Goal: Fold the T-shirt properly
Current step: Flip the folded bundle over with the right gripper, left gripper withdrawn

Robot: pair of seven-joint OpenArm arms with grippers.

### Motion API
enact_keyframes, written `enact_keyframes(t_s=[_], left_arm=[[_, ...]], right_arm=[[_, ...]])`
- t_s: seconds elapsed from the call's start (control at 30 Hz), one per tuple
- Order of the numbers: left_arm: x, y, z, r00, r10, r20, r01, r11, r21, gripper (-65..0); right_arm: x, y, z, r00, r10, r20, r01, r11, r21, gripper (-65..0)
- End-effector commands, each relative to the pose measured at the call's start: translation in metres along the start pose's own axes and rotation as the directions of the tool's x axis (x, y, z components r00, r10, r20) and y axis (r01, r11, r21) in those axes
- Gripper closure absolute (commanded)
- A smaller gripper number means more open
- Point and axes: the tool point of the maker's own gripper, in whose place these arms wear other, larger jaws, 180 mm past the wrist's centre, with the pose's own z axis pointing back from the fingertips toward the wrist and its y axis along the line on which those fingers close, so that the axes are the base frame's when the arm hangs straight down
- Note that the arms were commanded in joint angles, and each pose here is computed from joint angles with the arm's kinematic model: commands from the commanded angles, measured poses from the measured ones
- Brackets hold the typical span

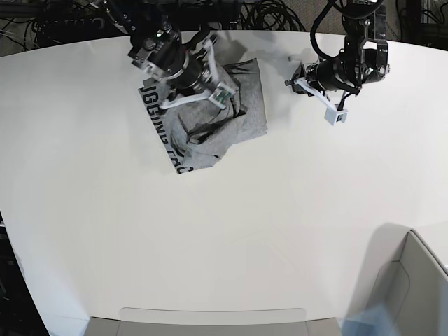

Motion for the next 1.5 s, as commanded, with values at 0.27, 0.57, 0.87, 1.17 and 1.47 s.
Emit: enact_keyframes(t_s=[0.27,0.57,0.87,1.17,1.47], left_arm=[[0.003,0.001,0.003,1.000,-0.006,0.009,0.006,1.000,0.008,0.0],[0.003,0.001,0.003,1.000,-0.006,0.009,0.006,1.000,0.008,0.0],[0.004,0.001,0.003,1.000,-0.007,0.010,0.007,1.000,0.008,0.0],[0.004,0.001,0.003,1.000,-0.007,0.010,0.007,1.000,0.008,0.0],[0.004,0.001,0.003,1.000,-0.007,0.010,0.007,1.000,0.008,0.0]], right_arm=[[0.069,0.043,0.009,0.954,0.229,0.193,-0.248,0.965,0.083,0.0],[0.039,-0.080,0.020,0.993,-0.009,0.121,0.030,0.984,-0.174,0.0],[0.013,-0.104,0.012,1.000,-0.027,0.000,0.026,0.979,-0.203,0.0],[0.110,-0.099,-0.028,0.987,0.152,0.055,-0.143,0.980,-0.136,0.0],[0.167,-0.078,-0.034,0.965,0.209,0.162,-0.194,0.976,-0.098,0.0]])
